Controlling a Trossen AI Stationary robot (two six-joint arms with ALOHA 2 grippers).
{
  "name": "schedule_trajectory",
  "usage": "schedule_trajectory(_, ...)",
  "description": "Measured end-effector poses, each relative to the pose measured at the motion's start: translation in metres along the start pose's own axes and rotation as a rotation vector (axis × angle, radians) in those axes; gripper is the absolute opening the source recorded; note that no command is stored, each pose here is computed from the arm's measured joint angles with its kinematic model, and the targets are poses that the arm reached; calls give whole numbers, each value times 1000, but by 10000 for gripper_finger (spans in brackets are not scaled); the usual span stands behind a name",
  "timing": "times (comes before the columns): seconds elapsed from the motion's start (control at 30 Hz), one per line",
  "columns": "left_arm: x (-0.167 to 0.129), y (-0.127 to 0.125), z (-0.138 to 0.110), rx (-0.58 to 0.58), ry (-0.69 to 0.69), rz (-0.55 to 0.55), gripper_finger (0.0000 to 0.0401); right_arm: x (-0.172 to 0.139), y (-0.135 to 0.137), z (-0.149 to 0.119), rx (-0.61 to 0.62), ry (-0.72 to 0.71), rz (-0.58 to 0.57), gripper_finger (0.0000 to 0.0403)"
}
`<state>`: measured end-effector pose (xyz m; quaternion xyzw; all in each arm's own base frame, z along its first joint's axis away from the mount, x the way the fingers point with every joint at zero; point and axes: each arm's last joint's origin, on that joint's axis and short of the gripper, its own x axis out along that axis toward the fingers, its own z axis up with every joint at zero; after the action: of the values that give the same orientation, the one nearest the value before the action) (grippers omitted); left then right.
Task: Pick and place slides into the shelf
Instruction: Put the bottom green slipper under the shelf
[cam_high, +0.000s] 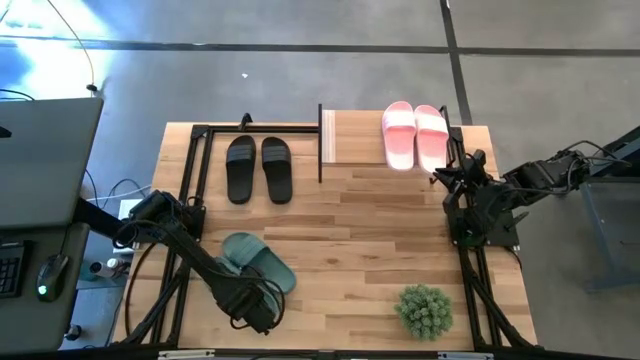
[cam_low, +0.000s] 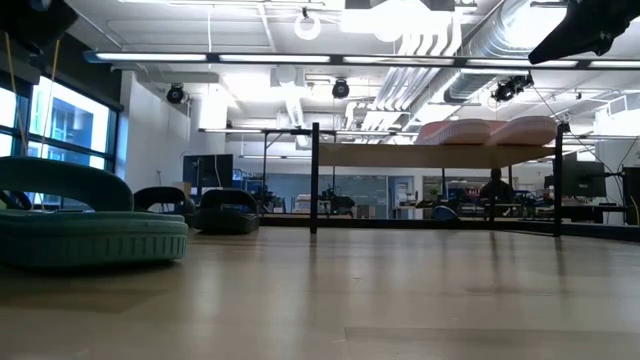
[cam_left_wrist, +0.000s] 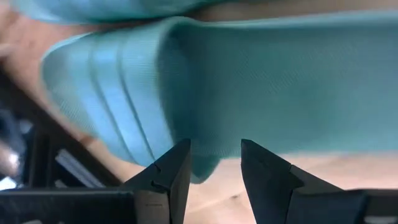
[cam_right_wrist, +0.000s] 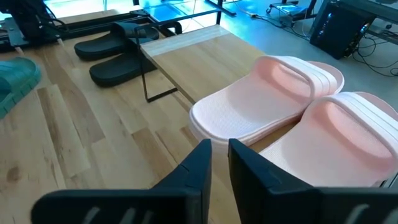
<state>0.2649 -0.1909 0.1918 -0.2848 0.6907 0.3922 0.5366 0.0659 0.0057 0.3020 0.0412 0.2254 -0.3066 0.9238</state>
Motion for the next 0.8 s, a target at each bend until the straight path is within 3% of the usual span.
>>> schedule_trajectory(0.13,0,9,3,-60,47,94,127,0,0,0,0,0,0,48)
schedule_trajectory(0.3,-2,9,1,-26,84,91,127,0,0,0,0,0,0,48)
schedule_trajectory(0.43,1,10,3,-17,22,100,127,0,0,0,0,0,0,48)
schedule_trajectory(0.8,36,29,8,-90,38,258,127,0,0,0,1,0,0,48)
